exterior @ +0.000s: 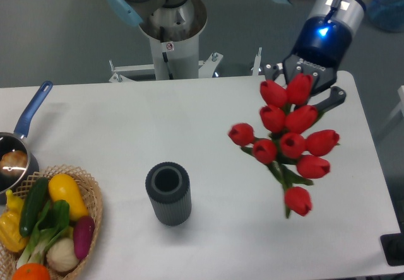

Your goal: Pick up the flowers from the vase

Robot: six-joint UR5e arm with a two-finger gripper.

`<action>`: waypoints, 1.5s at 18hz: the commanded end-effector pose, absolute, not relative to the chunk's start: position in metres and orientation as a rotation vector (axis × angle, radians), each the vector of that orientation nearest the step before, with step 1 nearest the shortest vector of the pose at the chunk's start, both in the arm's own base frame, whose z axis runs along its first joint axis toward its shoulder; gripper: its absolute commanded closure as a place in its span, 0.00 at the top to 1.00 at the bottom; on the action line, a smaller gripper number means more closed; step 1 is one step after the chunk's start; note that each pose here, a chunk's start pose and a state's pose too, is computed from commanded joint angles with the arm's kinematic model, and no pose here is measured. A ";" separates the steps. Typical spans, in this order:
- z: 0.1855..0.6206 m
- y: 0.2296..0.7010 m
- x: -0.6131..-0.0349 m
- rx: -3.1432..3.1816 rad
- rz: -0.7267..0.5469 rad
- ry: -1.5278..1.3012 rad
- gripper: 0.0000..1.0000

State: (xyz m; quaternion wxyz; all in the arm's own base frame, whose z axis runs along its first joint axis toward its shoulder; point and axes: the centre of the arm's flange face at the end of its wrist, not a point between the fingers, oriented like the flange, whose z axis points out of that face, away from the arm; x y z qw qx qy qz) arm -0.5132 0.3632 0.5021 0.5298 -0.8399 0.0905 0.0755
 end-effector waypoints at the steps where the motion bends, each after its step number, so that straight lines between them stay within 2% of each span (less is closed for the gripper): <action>1: 0.492 0.360 -0.516 -2.035 0.179 0.193 0.04; 5: 0.471 0.331 -0.538 -2.134 0.231 0.113 0.04; 15: 0.397 0.314 -0.557 -2.578 0.342 -0.010 0.05; 17: 0.390 0.322 -0.551 -2.694 0.390 0.022 0.04; 18: 0.384 0.328 -0.551 -2.747 0.412 0.051 0.00; 20: 0.363 0.337 -0.550 -2.853 0.423 0.069 0.00; 22: 0.359 0.355 -0.542 -2.925 0.456 0.112 0.00; 27: 0.364 0.370 -0.552 -3.014 0.370 0.137 0.00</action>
